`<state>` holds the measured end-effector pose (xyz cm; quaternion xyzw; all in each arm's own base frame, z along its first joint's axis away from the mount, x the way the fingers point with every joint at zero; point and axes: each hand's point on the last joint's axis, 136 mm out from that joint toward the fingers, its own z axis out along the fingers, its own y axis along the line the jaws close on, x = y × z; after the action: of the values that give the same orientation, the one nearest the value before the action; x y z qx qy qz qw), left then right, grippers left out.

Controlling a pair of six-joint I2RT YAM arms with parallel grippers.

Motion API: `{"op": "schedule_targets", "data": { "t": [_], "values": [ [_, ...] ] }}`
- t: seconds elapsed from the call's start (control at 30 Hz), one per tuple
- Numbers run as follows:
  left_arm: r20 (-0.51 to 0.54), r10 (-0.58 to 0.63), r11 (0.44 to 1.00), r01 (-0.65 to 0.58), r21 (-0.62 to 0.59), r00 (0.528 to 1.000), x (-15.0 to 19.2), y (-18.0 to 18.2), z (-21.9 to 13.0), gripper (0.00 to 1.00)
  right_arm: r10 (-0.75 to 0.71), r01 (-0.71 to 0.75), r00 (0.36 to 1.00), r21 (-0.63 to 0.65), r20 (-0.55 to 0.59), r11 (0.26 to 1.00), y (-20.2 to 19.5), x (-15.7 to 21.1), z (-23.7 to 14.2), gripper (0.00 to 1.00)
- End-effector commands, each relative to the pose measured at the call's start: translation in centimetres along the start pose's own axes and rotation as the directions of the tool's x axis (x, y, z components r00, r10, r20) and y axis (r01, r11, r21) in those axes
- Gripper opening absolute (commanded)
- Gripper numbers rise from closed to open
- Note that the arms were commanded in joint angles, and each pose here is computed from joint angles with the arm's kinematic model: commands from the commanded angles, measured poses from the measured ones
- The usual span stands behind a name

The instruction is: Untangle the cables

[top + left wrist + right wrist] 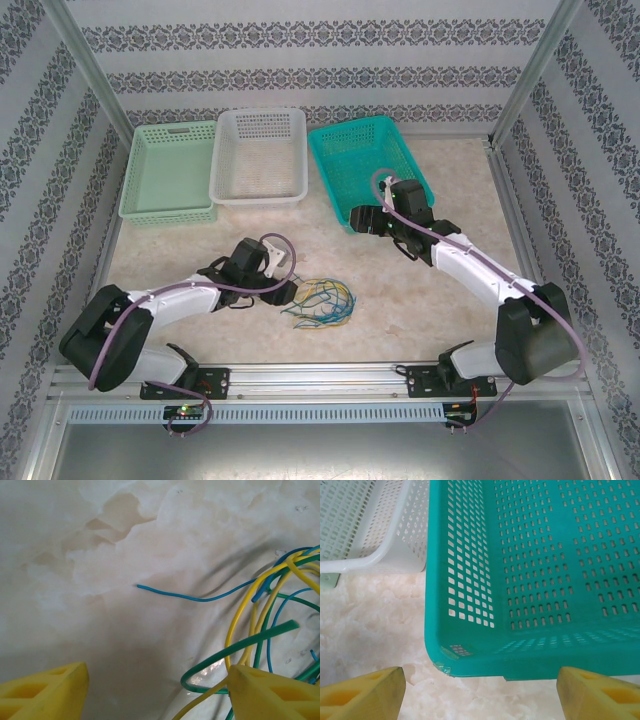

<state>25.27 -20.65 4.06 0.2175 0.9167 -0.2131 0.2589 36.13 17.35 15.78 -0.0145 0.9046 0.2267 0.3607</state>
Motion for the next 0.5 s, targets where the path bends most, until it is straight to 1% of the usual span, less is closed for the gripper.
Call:
{"op": "schedule_targets", "data": {
  "t": [0.0, 0.13, 0.2, 0.3, 0.4, 0.43, 0.47],
  "values": [
    [0.059, 0.031, 0.999, -0.033, 0.036, 0.998, -1.6, -1.1, 0.2, 0.67, 0.001, -0.001, 1.0, -0.005, 0.003, 1.0, 0.3, 0.6, -0.9, 0.8],
    [0.055, 0.033, 0.997, -0.037, 0.061, 0.998, -2.0, -1.5, 0.8, 0.64, -0.024, 0.024, 1.0, -0.012, -0.003, 1.0, 0.5, 1.2, -1.1, 0.8],
    [0.057, 0.031, 0.996, -0.035, 0.077, 0.998, -2.3, -1.7, 1.1, 0.57, -0.05, 0.05, 0.999, -0.016, -0.015, 0.999, 0.8, 1.6, -1.2, 0.8],
    [0.039, 0.03, 0.996, -0.034, 0.088, 0.999, -2.4, -1.9, 1.6, 0.41, -0.059, 0.059, 0.998, -0.01, -0.034, 0.998, 0.8, 2.2, -1.6, 0.8],
    [0.029, 0.029, 0.997, -0.03, 0.066, 0.999, -2.3, -1.5, 1.8, 0.24, -0.091, 0.087, 0.994, -0.063, -0.056, 0.994, 2.0, 3.8, -2.2, 0.81],
    [0.035, 0.029, 0.998, -0.03, 0.055, 0.999, -2.4, -1.4, 1.6, 0.18, -0.117, 0.11, 0.991, -0.089, -0.072, 0.99, 2.8, 4.8, -2.3, 0.84],
    [0.044, 0.029, 0.999, -0.03, 0.042, 0.999, -2.6, -1.2, 1.4, 0.15, -0.142, 0.132, 0.986, -0.108, -0.09, 0.985, 3.3, 5.8, -2.4, 0.88]
  ]
}}
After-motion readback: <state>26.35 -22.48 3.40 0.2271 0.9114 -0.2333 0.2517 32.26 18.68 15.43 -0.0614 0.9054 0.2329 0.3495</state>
